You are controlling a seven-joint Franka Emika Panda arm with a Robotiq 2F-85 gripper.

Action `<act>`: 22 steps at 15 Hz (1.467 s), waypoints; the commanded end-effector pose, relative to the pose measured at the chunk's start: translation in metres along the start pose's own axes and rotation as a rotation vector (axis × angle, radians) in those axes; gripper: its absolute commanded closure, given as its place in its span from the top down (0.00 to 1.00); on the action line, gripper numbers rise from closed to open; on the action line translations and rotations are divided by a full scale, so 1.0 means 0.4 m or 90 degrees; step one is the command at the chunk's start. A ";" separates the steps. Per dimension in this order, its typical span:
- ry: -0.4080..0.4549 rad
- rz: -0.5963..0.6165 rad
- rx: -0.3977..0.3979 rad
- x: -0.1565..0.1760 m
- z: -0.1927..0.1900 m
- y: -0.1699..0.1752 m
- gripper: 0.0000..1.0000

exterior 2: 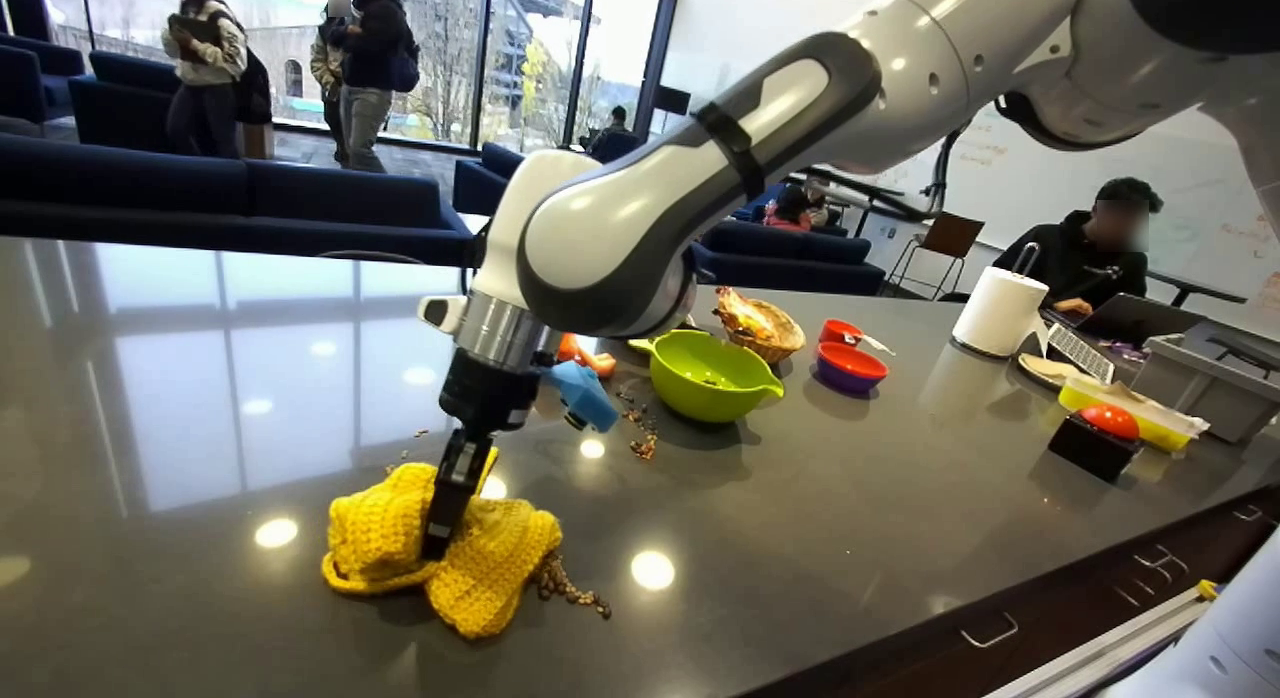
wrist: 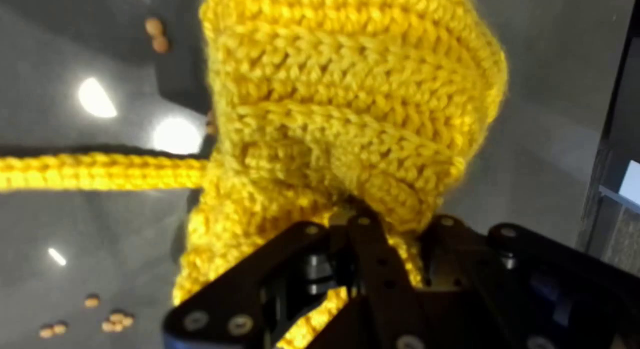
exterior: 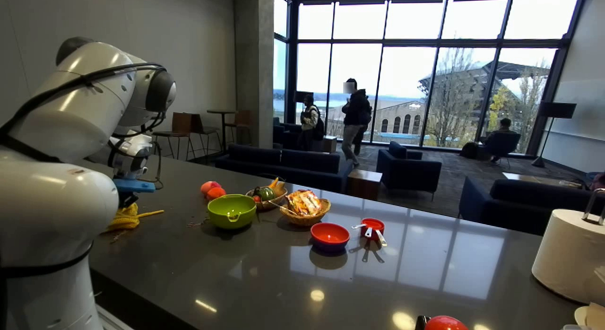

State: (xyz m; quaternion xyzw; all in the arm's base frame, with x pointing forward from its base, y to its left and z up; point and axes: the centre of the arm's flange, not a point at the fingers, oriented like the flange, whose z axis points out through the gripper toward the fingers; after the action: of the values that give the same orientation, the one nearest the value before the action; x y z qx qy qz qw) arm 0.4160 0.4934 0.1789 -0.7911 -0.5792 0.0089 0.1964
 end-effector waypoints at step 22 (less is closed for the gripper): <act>-0.243 0.294 -0.191 -0.721 -0.216 0.231 0.04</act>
State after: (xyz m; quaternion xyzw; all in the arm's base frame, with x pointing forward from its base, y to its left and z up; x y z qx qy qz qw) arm 0.4315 0.2000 0.1627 -0.8986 -0.4239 0.1135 -0.0055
